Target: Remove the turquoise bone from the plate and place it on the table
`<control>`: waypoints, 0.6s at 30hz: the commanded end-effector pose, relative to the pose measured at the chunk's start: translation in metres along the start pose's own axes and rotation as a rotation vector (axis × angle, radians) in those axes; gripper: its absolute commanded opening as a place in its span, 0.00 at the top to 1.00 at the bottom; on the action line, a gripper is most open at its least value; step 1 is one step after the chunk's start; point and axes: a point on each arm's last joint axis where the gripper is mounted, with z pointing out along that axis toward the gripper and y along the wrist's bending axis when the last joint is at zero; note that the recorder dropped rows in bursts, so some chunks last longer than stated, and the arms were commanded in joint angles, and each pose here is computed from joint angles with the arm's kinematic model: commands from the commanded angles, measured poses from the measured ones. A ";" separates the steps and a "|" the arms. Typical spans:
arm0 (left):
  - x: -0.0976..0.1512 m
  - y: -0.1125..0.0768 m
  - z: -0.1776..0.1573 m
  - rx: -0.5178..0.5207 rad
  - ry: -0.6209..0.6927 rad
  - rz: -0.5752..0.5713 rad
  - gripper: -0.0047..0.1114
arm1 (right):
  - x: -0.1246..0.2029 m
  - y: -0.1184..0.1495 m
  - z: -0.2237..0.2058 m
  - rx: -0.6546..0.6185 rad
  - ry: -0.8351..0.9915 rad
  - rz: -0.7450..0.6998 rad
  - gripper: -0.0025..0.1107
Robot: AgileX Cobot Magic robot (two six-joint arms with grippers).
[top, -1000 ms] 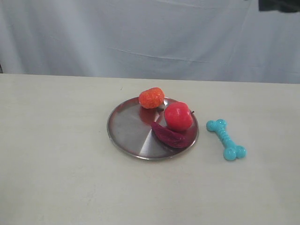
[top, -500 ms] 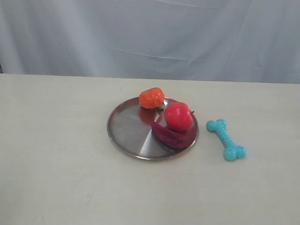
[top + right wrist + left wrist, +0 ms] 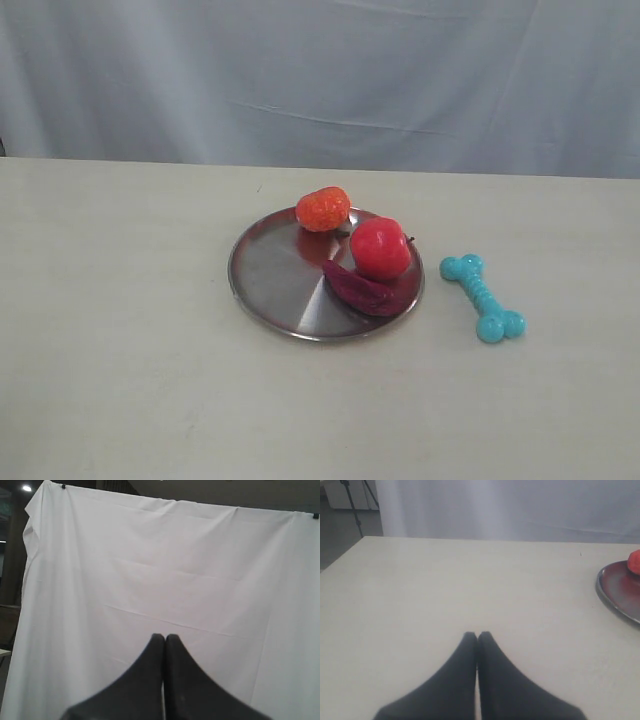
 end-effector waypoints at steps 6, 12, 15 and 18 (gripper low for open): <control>0.000 0.000 0.000 0.008 -0.004 -0.004 0.96 | 0.000 -0.003 -0.027 0.012 -0.035 -0.011 0.98; 0.000 0.000 0.000 0.008 -0.004 -0.004 0.96 | -0.002 -0.004 -0.039 0.015 -0.072 -0.008 0.98; 0.000 0.000 0.000 0.008 -0.004 -0.004 0.96 | -0.002 -0.004 -0.043 0.017 -0.082 -0.011 0.98; 0.000 0.000 0.000 0.008 -0.004 -0.004 0.96 | -0.003 -0.004 -0.052 0.023 -0.111 -0.010 0.98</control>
